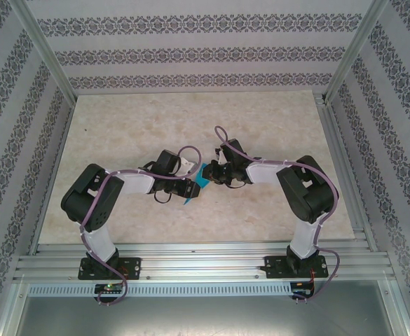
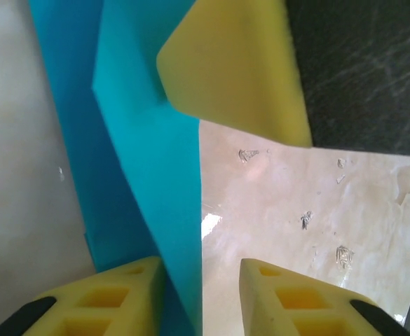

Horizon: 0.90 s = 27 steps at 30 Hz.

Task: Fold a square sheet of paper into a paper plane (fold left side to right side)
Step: Fold the wing for the fifth time at the center of the table.

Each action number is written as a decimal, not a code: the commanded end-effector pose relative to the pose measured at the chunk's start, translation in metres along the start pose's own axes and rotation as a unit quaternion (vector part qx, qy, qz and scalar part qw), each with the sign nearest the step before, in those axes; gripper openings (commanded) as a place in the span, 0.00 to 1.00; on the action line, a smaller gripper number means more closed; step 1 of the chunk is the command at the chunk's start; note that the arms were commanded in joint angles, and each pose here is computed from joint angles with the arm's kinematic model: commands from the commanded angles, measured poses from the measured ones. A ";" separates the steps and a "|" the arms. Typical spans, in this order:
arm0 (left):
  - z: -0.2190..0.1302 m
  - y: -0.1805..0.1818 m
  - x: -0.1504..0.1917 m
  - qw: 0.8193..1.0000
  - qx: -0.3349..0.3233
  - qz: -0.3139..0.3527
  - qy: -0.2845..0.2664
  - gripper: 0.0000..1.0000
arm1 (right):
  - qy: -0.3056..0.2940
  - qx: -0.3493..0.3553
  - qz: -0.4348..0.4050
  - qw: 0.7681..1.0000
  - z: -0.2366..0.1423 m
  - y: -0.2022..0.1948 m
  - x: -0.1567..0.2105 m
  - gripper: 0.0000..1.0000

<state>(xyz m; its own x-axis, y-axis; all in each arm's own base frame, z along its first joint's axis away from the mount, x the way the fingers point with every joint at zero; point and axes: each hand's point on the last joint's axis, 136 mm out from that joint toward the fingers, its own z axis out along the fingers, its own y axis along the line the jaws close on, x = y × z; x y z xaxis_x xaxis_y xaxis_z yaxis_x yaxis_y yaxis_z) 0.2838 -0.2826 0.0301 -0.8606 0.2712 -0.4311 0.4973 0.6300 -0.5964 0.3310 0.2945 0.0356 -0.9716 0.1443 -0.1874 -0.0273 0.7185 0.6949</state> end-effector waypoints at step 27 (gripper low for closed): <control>-0.001 0.018 -0.042 0.999 -0.004 -0.027 -0.019 0.09 | -0.009 0.011 -0.007 1.000 0.000 -0.001 -0.006 0.19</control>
<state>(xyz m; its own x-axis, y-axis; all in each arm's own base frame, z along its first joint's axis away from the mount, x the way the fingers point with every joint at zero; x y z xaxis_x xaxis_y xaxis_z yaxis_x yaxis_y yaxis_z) 0.3148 -0.2832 0.0361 -0.8845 0.2242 -0.4092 0.4504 0.6390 -0.6235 0.3307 0.2929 0.0340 -0.9717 0.1469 -0.1850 -0.0215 0.7248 0.6886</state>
